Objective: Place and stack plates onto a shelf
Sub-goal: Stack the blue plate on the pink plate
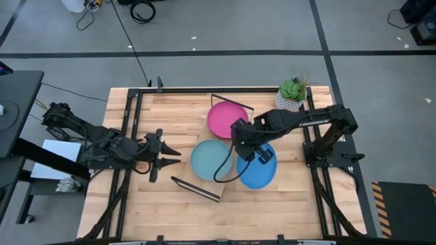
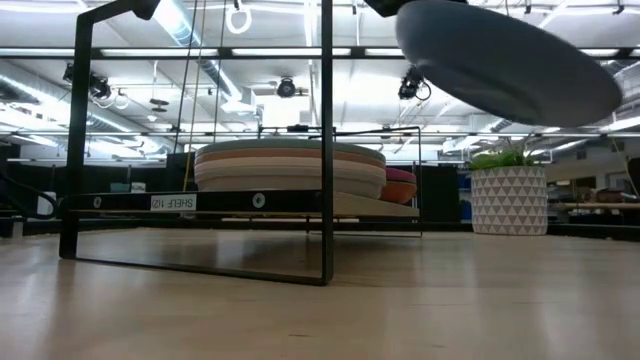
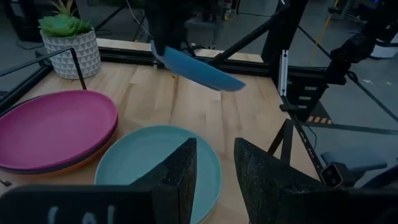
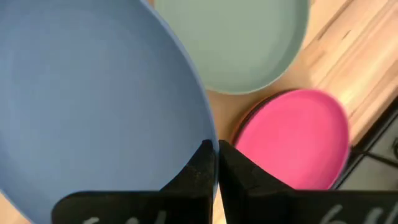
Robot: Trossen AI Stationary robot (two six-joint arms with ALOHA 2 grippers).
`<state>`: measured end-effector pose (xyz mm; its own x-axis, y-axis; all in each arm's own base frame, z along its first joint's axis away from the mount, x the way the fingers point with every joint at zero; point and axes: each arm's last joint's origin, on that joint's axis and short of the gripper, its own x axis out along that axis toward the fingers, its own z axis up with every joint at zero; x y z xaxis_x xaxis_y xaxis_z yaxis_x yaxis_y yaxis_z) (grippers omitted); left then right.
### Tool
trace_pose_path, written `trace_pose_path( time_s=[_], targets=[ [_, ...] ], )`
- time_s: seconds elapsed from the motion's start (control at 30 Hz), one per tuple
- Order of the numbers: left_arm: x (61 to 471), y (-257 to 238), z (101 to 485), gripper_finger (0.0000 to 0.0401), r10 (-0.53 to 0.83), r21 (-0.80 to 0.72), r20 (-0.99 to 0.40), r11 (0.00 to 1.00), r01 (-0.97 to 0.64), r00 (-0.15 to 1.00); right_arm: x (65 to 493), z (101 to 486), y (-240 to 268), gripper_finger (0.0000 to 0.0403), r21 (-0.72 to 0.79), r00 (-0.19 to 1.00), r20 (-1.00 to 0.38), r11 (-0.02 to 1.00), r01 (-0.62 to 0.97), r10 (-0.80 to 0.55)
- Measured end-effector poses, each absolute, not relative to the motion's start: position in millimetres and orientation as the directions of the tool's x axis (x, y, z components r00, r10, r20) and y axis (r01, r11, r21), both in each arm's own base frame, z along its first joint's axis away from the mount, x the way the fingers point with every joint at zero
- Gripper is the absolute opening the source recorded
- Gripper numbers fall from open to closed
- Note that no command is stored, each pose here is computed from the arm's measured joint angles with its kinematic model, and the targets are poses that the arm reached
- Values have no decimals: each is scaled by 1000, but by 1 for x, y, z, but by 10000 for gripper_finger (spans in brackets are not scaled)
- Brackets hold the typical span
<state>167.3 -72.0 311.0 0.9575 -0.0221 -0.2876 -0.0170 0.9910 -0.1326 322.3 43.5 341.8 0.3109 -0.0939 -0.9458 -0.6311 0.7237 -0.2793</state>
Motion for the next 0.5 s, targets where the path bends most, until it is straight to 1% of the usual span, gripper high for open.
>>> trace_pose_path(
  time_s=[0.17,0.4,0.5],
  targets=[
    [167,-71,311,114,13,-93,-283,995,-41,959,328,344,35,12,-318,360,-928,706,-633,-96],
    [168,-67,313,114,145,8,-247,989,-147,958,338,347,26,12,-383,444,-891,682,-623,-95],
    [170,-63,316,114,173,23,-226,985,-172,959,343,350,23,12,-403,492,-868,669,-624,-63]
  ],
)
